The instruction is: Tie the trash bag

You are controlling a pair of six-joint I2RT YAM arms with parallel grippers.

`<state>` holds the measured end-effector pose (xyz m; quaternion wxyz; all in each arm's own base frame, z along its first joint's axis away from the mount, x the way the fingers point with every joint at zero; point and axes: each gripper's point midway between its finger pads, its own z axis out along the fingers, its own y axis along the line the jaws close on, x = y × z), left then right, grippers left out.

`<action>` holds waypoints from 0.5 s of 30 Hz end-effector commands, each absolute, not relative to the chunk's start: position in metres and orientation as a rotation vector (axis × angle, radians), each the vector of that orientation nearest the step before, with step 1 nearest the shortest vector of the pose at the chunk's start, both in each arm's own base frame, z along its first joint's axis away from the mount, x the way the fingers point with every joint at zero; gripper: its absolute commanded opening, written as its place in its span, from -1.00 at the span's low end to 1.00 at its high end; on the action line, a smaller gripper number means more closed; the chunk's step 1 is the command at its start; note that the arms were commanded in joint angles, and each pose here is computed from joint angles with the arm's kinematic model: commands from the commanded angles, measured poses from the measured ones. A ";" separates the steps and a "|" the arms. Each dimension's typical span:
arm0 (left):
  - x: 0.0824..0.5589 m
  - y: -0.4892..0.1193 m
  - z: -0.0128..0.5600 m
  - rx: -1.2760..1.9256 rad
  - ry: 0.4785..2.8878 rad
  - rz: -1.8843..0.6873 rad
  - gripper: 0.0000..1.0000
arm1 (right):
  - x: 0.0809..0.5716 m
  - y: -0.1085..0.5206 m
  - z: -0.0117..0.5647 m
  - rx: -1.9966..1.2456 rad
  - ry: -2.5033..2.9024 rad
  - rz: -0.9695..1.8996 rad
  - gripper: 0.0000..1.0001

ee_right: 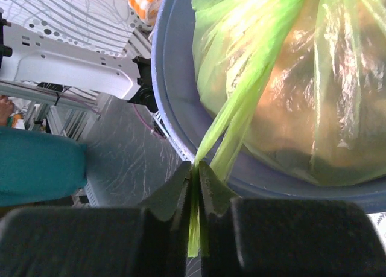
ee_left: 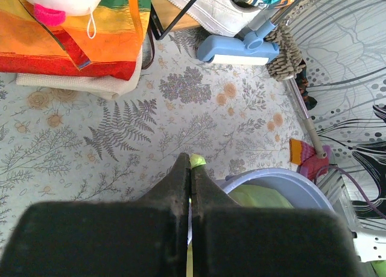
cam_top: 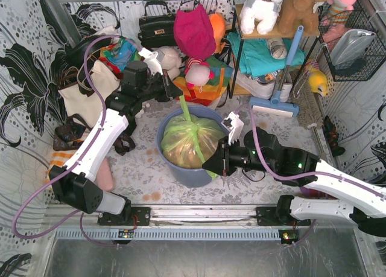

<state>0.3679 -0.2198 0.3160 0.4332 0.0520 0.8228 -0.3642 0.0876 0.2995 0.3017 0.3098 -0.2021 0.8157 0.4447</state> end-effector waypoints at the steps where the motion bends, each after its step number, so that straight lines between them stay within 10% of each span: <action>1: 0.372 -0.223 0.328 0.147 1.997 -0.932 -1.00 | 0.081 0.313 0.321 -0.483 2.030 1.368 -0.85; 15: 0.375 -0.225 0.328 0.140 1.999 -0.945 -1.00 | 0.028 0.333 0.318 -0.736 1.863 1.762 -0.49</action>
